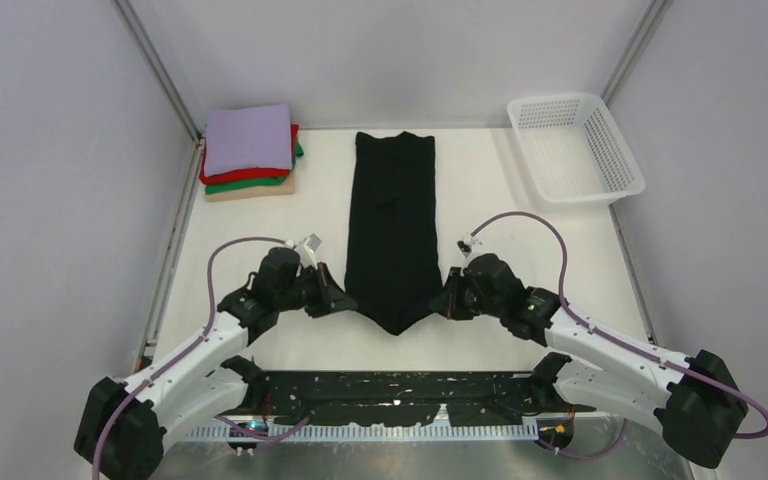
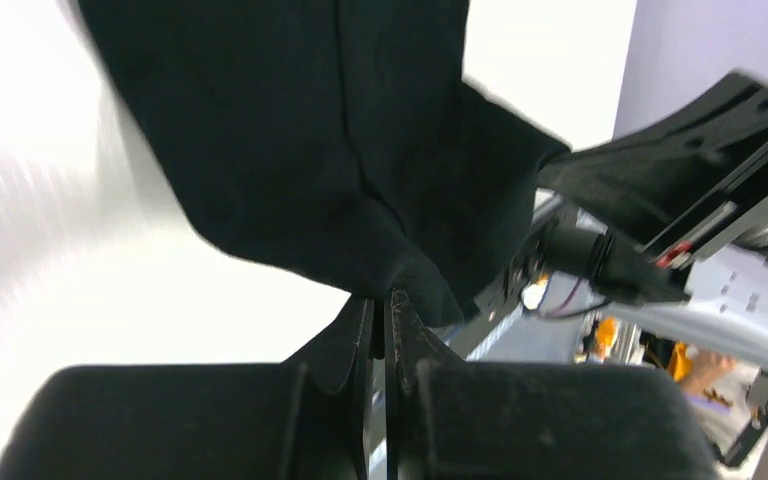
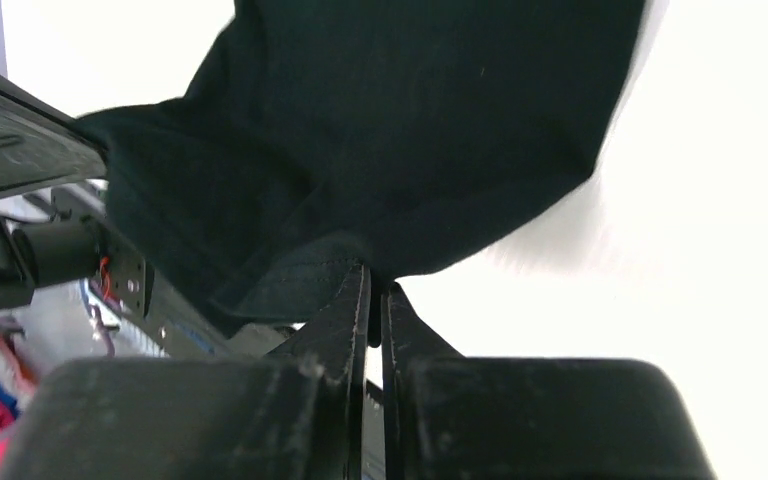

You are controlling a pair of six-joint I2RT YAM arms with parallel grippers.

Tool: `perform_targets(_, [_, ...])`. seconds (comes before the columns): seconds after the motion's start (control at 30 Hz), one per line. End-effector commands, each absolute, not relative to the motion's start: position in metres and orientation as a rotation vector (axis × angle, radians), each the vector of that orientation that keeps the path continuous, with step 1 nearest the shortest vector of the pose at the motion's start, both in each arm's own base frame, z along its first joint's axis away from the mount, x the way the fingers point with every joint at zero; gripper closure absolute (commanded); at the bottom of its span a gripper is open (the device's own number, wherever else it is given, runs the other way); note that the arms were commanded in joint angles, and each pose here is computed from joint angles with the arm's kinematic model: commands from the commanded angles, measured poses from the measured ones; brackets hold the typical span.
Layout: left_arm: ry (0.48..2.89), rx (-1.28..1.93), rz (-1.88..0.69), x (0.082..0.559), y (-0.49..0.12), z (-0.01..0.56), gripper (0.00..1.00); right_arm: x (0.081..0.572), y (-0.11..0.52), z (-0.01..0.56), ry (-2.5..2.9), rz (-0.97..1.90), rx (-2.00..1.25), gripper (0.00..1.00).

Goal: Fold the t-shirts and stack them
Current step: Fold the folded rectangular tshirt in 1/3 of the way

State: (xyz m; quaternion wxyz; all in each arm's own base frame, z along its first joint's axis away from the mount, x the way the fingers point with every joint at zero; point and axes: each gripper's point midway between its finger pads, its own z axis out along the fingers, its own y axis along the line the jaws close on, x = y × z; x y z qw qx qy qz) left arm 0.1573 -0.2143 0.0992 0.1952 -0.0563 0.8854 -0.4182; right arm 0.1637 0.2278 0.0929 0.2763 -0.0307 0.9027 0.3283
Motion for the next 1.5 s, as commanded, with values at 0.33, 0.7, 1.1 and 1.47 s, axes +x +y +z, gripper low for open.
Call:
perform_targets(0.33, [2.343, -0.178, -1.049, 0.307, -0.218, 0.147, 1.00, 0.292, 0.209, 0.142, 2.255, 0.715, 0.025, 0.95])
perform_targets(0.7, [2.387, -0.182, -1.003, 0.381, -0.209, 0.143, 1.00, 0.373, 0.213, 0.144, 2.254, 0.724, 0.069, 0.95])
perform_targets(1.1, [2.438, -0.215, -1.037, 0.437, -0.211, 0.121, 1.00, 0.433, 0.207, 0.127, 2.264, 0.741, 0.146, 0.94])
perform_targets(1.47, [2.457, -0.263, -1.050, 0.463, -0.211, 0.103, 0.90, 0.464, 0.208, 0.109, 2.277, 0.827, 0.175, 0.87])
